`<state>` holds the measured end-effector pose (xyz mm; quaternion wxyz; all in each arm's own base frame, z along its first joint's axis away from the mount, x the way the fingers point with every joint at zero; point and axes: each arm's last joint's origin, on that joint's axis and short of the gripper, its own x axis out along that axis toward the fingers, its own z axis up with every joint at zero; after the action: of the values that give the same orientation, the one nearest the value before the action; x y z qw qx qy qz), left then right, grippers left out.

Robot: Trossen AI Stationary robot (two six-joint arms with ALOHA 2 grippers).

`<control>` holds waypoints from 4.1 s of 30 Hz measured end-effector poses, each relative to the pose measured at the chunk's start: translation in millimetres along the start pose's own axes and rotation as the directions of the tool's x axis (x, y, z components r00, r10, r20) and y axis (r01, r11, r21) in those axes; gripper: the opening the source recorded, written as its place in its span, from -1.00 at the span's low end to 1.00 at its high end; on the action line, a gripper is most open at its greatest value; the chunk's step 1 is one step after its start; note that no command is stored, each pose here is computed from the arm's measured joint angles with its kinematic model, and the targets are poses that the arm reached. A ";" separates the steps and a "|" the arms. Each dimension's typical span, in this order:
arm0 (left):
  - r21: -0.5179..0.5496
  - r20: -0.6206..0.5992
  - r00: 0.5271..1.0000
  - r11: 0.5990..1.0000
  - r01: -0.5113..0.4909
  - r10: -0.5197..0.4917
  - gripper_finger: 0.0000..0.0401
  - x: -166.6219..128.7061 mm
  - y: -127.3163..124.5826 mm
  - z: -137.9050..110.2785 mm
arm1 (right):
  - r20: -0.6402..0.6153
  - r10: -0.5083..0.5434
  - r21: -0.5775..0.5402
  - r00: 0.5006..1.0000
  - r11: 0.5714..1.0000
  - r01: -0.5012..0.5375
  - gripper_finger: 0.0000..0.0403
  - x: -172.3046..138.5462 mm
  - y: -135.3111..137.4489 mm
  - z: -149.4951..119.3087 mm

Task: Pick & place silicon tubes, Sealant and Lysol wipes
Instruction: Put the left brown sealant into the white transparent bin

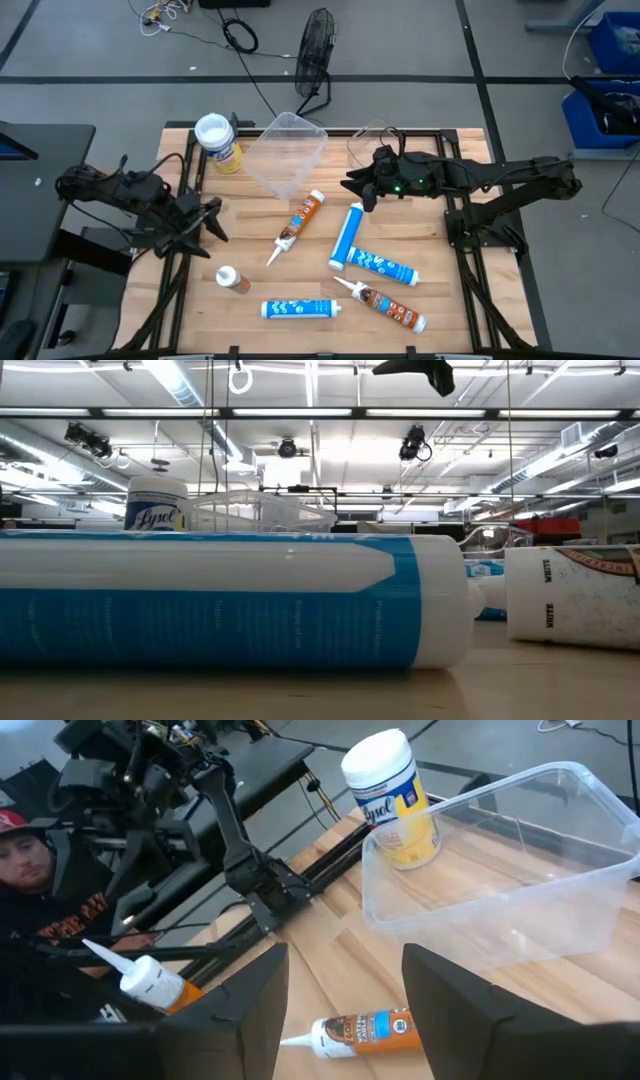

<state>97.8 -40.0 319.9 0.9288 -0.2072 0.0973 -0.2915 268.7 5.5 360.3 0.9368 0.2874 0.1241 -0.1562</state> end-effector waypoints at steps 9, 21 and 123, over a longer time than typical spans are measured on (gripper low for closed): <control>0.004 -0.047 0.997 0.998 0.065 -0.065 0.15 5.8 -6.9 -4.3 | 0.002 0.002 0.024 1.000 1.000 -0.002 0.00 -0.1 0.2 0.2; -0.099 0.026 0.993 0.988 0.116 -0.114 0.14 6.6 -12.6 2.7 | 0.003 0.003 0.028 1.000 1.000 -0.003 0.00 -0.4 0.3 0.3; -0.152 -0.486 0.862 0.958 -0.242 0.141 0.52 -1.6 -26.9 -25.2 | -0.071 0.121 0.081 0.990 0.990 -0.115 0.00 0.0 2.0 0.6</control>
<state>75.4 -67.4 309.3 0.8747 -0.2155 0.3698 -0.2271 269.5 6.7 361.9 0.9273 0.3358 0.1363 -0.0940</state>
